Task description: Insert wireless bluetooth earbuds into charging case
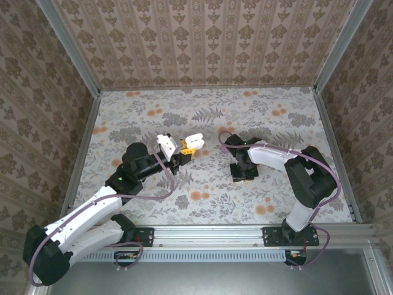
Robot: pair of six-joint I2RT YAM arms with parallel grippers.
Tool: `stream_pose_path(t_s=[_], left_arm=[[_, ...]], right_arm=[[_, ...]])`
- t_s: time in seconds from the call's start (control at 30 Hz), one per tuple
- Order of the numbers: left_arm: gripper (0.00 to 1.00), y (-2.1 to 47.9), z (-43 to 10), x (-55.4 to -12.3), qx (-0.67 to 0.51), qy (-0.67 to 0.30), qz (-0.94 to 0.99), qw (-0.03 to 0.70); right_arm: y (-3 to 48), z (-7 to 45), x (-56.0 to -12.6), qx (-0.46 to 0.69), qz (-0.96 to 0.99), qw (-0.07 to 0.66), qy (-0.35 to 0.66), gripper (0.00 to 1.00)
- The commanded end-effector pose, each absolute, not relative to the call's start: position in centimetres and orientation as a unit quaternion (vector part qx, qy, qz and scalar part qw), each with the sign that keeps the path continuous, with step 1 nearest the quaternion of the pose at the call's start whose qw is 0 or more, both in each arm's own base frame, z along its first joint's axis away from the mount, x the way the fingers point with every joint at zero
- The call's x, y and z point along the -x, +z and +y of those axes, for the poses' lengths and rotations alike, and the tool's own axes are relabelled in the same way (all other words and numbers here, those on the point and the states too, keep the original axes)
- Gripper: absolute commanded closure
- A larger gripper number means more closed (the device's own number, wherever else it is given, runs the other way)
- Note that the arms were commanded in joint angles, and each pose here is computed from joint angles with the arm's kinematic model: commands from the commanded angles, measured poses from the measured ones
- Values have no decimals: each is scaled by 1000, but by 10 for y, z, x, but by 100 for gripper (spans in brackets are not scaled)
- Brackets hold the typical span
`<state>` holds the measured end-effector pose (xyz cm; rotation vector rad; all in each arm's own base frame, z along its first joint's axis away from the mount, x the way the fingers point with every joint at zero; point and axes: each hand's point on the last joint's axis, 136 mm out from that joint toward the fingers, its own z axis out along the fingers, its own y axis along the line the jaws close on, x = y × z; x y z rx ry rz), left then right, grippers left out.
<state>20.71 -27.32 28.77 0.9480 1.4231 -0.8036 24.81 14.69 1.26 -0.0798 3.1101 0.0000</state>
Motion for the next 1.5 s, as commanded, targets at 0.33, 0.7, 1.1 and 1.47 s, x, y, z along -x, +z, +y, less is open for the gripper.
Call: stream_pose_path(t_s=[0.33, 0.7, 1.1, 1.47], left_arm=[[83, 298, -278, -205, -403, -362, 598, 590], [83, 281, -303, -233, -380, -384, 620, 569], [84, 273, -331, -238, -391, -415, 614, 545], [84, 281, -343, -226, -410, -433, 594, 539]], right_arm=[[24, 149, -258, 31, 999, 42, 9, 72], [149, 156, -290, 53, 970, 227, 70, 71], [293, 187, -301, 103, 890, 410, 169, 71], [315, 229, -300, 182, 859, 443, 181, 71]])
